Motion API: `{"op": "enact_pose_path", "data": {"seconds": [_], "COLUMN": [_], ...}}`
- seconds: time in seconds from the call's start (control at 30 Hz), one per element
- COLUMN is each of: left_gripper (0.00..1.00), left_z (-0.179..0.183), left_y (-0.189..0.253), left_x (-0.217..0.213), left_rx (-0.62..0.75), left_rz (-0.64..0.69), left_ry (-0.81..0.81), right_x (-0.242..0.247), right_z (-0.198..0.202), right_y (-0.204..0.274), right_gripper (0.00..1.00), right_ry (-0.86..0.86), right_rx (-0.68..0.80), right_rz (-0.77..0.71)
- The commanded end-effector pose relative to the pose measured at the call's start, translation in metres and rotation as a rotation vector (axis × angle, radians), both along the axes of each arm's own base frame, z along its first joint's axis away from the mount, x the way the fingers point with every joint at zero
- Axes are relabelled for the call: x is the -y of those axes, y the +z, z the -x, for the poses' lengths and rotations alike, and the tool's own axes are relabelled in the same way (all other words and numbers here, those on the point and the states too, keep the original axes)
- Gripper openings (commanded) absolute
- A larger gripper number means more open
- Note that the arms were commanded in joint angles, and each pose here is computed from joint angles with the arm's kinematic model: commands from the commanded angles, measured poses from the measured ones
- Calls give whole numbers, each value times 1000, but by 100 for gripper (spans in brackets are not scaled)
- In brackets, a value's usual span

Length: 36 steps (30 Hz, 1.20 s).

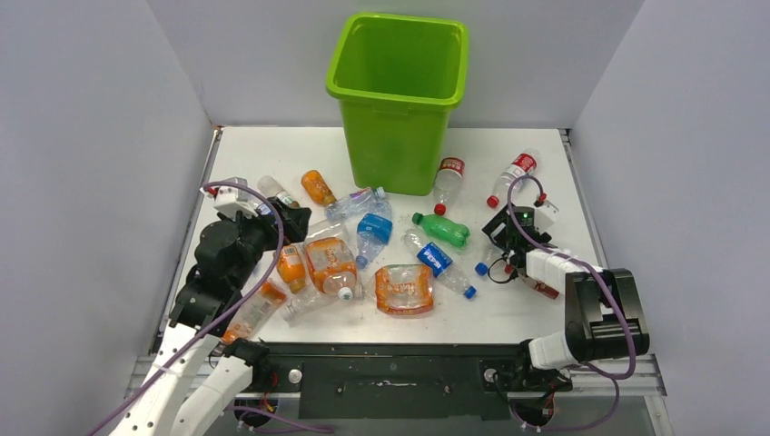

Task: Put the plastic bottles in the bin
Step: Pick up the plastic bottle at the center of the board.

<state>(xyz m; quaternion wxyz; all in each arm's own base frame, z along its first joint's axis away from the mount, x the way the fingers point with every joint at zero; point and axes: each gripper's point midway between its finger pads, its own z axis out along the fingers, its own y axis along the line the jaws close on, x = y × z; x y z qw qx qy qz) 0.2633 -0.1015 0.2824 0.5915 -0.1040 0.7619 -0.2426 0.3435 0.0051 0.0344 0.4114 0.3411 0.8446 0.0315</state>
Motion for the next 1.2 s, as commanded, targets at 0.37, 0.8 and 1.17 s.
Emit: {"op": "enact_pose_path", "data": {"seconds": [0.37, 0.8, 1.17], "left_gripper": [96, 96, 96], "left_z": [2, 53, 121], "left_y": [20, 88, 104], "left_x": [3, 77, 170], "left_rx": [97, 331, 395], "left_rz": [36, 105, 270], "left_ry": [-16, -504, -1001], "right_x": [-38, -160, -211], "right_z": [-21, 126, 170], "right_y": [103, 315, 381], "right_gripper": [34, 37, 33], "right_ry": [111, 808, 1056], "right_rx": [275, 1039, 1297], "right_rz": [-37, -213, -563]}}
